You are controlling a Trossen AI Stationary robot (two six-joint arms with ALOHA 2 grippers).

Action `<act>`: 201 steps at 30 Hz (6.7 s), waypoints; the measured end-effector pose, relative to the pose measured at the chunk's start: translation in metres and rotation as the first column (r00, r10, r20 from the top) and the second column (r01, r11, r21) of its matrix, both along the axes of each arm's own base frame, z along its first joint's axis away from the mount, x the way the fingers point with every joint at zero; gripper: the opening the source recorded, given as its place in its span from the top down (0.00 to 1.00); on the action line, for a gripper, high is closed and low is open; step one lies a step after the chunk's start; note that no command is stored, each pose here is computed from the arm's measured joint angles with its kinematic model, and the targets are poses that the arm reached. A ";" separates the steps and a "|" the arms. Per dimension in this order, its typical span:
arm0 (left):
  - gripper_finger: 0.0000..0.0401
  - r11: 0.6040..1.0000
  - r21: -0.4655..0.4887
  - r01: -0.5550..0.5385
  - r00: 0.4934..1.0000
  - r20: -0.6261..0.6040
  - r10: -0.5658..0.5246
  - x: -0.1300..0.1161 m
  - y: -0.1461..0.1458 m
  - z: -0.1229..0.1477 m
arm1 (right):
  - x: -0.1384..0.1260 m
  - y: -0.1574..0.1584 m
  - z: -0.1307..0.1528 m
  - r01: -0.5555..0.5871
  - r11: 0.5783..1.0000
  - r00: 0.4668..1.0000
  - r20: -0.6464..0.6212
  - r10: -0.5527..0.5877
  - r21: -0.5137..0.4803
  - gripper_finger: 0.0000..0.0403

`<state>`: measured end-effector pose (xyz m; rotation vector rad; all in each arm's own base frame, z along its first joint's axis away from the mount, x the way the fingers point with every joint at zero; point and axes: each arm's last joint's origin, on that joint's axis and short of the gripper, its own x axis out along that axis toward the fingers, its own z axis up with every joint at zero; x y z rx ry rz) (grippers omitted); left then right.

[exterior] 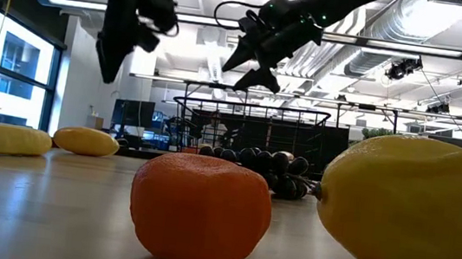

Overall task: Build produce basket
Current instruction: Put the mango into mesh basket

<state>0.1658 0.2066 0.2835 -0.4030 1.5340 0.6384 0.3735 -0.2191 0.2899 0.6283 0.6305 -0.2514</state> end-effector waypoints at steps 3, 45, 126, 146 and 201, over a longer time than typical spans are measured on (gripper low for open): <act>0.26 0.999 -0.032 0.024 0.997 -0.066 -0.026 0.006 0.008 -0.015 | -0.002 -0.001 -0.002 0.012 1.000 1.000 -0.022 -0.012 0.007 0.37; 0.26 0.941 -0.339 -0.005 0.958 -0.271 -0.093 0.033 0.040 -0.119 | -0.008 -0.002 -0.008 0.086 0.996 0.988 -0.125 -0.086 -0.002 0.37; 0.47 0.992 0.056 -0.111 0.761 0.647 0.049 0.012 -0.064 0.075 | 0.023 0.144 0.047 -0.228 0.974 0.973 0.045 0.228 0.005 0.37; 0.47 0.996 0.092 0.017 0.645 0.760 -0.081 0.032 -0.087 0.090 | 0.036 0.168 0.058 -0.086 0.991 0.984 0.146 0.100 -0.104 0.37; 0.47 0.984 0.148 -0.096 0.299 0.948 -0.114 0.044 -0.071 0.125 | 0.035 0.120 0.091 0.001 0.978 0.885 0.456 0.096 -0.208 0.47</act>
